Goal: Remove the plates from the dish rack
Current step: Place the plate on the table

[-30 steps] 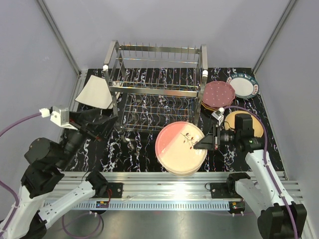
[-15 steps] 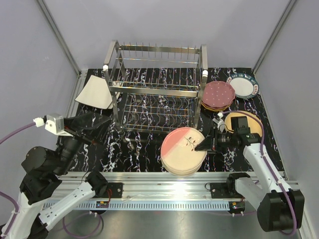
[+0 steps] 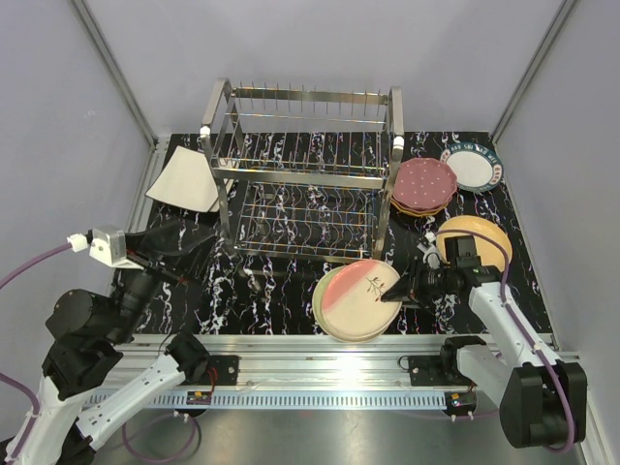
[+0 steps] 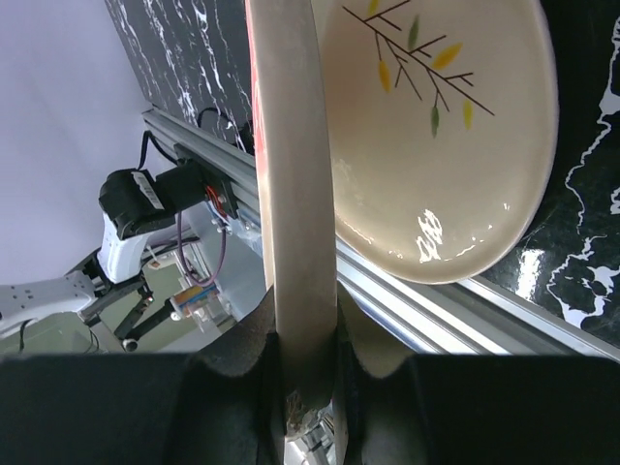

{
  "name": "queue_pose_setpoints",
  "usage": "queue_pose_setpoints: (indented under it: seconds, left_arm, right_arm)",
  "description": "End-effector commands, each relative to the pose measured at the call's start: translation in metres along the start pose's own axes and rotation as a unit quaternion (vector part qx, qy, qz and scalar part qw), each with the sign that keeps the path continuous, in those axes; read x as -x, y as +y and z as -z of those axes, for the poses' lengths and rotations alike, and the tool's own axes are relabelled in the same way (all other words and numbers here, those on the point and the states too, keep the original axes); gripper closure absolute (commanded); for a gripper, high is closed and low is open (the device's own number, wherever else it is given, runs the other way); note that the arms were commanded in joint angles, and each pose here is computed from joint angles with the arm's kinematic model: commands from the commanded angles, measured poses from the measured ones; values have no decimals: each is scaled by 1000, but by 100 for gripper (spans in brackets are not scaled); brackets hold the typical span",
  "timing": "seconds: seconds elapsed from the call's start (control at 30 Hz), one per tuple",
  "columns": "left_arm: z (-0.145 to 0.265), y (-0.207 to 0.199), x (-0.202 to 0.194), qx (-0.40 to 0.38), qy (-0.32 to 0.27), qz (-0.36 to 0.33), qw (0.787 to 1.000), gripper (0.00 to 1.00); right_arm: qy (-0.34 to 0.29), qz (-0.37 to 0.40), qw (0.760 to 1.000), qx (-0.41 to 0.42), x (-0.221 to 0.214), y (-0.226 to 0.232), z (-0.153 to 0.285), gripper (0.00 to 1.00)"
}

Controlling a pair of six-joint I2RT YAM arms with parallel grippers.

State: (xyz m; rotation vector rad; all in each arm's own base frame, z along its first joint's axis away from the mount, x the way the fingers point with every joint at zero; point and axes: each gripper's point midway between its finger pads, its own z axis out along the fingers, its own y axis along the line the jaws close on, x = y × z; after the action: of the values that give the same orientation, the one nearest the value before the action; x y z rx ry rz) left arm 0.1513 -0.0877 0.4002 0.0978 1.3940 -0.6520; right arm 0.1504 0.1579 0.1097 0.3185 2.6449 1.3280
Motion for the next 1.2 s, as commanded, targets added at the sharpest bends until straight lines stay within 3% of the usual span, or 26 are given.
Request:
queue_pose_setpoints:
  seconds: [0.0,0.27,0.63,0.9,1.17]
  left_arm:
    - [-2,-2,11,-5,-26,2,1000,1]
    - [-5,-4,6,-8,-24,8,1000,1]
    - [-4,-2,3,-7,-26,11,1000,1]
    - [-4,-3,2,-10,-27,15,999,1]
    - [-5,-5,2,-13,-28,18,999,1]
  right_arm:
    - [-20,13,998,57,12,25,2,100]
    - [-35,5,998,56,18,18,-5,99]
    - [-35,-7,998,52,16,11,-10,90]
    - [-38,-11,998,51,17,9,-13,77]
    - [-37,-9,998,48,16,8,-13,55]
